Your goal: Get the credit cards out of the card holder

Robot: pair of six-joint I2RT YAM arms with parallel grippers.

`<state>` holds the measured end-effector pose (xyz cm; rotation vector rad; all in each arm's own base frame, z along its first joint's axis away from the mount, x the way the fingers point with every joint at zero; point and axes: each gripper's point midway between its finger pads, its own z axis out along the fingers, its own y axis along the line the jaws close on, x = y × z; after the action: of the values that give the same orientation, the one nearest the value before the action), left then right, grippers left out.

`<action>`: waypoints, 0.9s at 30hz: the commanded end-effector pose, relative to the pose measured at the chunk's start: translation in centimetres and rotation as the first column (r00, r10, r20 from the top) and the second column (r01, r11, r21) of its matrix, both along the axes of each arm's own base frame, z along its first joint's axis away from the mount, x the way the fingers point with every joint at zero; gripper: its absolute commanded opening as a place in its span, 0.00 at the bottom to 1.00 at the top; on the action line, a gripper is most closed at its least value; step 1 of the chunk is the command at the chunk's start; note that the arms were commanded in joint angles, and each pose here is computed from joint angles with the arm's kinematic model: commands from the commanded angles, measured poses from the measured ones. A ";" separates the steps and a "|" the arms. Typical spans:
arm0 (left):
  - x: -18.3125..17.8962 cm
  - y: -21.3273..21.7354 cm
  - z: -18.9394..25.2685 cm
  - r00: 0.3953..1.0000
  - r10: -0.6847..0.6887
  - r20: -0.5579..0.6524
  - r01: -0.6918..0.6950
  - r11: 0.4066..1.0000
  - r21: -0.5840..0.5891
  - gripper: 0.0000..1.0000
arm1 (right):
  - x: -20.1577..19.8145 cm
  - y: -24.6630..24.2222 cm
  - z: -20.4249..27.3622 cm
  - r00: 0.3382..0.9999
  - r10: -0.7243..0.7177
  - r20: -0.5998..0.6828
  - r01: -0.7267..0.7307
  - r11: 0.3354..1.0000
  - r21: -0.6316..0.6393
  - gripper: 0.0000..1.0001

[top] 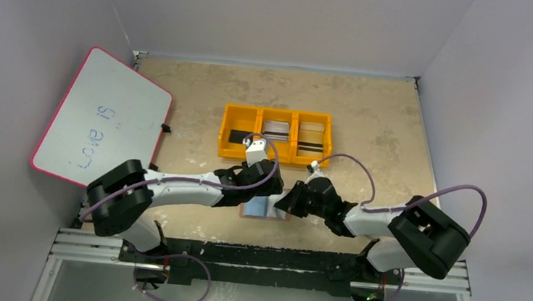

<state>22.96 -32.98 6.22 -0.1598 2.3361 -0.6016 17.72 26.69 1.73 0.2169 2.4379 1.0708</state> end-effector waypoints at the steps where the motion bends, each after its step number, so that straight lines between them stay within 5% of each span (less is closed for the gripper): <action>1: 1.8 2.2 6.4 0.987 0.064 0.146 -0.069 0.997 0.030 0.59 | 0.2 -0.7 -1.2 0.998 -0.049 -0.048 0.047 0.998 -0.045 0.14; 6: 0.1 6.0 5.2 0.990 0.096 0.102 -0.106 0.989 0.102 0.60 | 0.5 -0.2 -1.0 0.999 -0.025 -0.043 0.023 0.998 -0.054 0.15; 11: -2.6 5.5 2.1 0.999 0.052 -0.001 -0.052 0.998 -0.018 0.60 | 1.1 1.1 0.4 0.999 0.035 0.010 -0.035 0.999 -0.025 0.21; 23: -2.8 5.3 0.2 0.999 0.047 -0.027 -0.047 0.999 -0.008 0.53 | 1.3 4.5 1.9 0.981 0.191 0.042 -0.193 0.981 0.027 0.30; 27: -2.7 5.7 -0.2 0.997 0.066 -0.027 -0.066 0.998 0.007 0.50 | 2.8 4.5 1.0 0.988 0.150 0.037 -0.148 0.988 -0.049 0.31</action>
<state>19.77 -26.95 5.81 -0.2069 2.3761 -0.5392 19.66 30.32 2.33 0.0593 2.4781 1.0918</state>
